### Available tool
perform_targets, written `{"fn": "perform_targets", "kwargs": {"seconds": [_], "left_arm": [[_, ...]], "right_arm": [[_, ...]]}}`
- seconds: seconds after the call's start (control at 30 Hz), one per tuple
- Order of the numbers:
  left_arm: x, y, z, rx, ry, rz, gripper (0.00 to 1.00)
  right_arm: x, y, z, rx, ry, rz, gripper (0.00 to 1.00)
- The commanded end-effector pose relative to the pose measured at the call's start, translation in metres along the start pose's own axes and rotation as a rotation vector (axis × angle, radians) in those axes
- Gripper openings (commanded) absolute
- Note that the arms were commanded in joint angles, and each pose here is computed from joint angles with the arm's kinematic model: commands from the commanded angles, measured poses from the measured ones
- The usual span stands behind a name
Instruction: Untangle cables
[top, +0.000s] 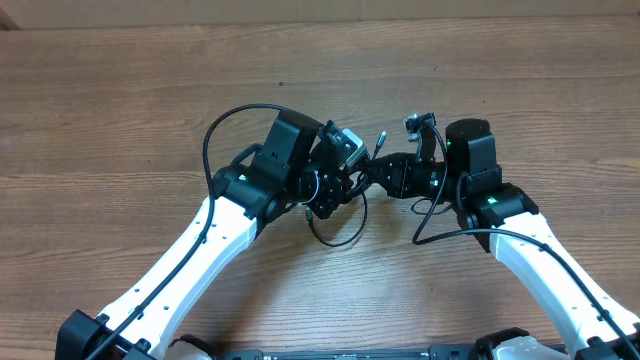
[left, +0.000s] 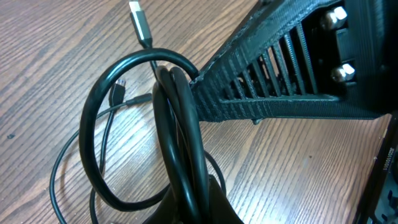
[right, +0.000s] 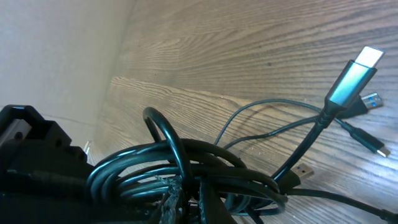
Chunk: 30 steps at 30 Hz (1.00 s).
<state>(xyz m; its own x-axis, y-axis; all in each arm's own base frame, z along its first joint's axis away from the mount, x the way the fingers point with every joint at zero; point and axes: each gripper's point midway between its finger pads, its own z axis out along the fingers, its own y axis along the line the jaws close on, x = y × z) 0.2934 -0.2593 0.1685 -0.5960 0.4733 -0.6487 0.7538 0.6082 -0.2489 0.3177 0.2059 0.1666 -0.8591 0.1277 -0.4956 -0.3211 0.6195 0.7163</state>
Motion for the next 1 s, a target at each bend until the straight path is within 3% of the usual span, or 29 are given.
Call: {"fn": "perform_targets", "kwargs": {"seconds": [0.0,0.97], "left_arm": [[-0.010,-0.023,-0.002,0.091,-0.035,0.035,0.04],[-0.010,-0.020,-0.001,0.070,-0.034,0.027,0.04]], "right_arm": [[-0.004,-0.001,-0.002,0.029,-0.015,-0.004,0.04],[0.015,-0.010,-0.003,0.066,0.057,0.031,0.04]]}}
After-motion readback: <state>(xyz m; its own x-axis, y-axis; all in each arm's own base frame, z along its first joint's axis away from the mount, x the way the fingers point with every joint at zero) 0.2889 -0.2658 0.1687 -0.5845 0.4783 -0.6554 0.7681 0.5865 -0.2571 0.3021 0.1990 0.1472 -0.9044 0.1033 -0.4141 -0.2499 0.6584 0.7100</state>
